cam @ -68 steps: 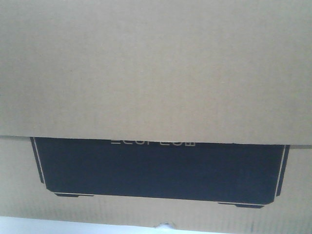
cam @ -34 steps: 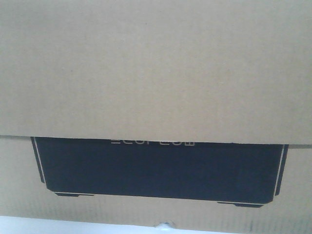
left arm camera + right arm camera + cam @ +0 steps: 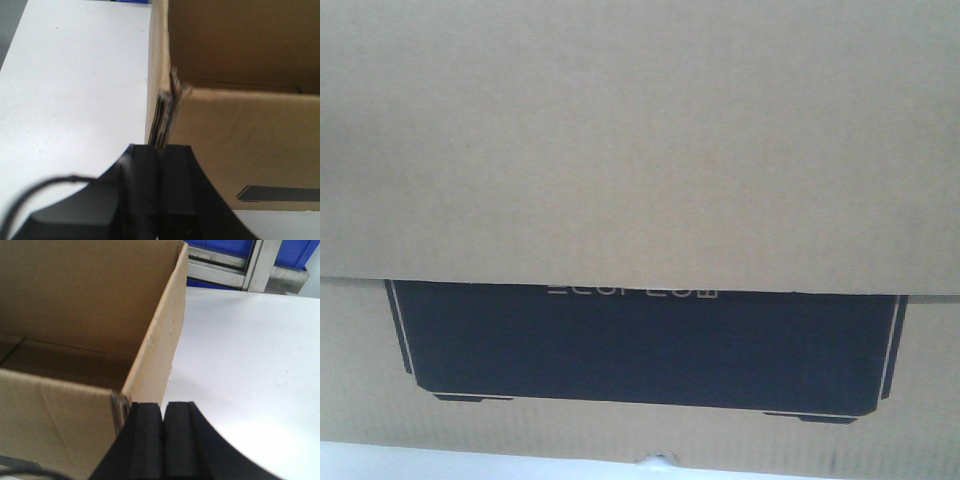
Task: Grab box from left shelf to table start
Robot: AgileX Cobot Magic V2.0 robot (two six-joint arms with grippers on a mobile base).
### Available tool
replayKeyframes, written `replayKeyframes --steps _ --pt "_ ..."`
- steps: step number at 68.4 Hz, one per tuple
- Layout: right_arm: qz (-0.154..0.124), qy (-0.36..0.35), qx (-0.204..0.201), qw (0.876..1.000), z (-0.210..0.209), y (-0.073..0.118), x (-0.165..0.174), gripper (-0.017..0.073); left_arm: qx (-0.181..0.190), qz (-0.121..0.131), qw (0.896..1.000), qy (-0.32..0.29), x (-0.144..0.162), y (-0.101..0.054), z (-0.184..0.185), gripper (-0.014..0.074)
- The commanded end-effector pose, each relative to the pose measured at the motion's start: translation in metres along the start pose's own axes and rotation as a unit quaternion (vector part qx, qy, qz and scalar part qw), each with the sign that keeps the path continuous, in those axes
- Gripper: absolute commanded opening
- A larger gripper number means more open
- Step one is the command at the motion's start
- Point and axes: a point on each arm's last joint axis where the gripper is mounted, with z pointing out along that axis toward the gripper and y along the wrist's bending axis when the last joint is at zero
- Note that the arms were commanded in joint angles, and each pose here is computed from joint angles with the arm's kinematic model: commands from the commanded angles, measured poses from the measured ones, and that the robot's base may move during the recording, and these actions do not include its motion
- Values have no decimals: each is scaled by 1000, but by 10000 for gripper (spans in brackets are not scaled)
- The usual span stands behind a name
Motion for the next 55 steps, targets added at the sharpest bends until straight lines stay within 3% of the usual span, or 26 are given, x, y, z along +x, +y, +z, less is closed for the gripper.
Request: replayKeyframes --steps 1,16,20,55 --pt "-5 -91 7 996 -8 -1 3 57 9 3 996 -93 5 1 -6 -92" --pt "-10 -166 10 986 -14 -2 37 57 14 9 981 -194 43 6 -12 -92" --pt "-10 -158 11 987 -10 -2 39 57 15 9 979 -205 48 7 -13 -92" --pt "-10 -174 11 985 -11 -2 36 57 19 6 976 -215 49 7 -16 -92"
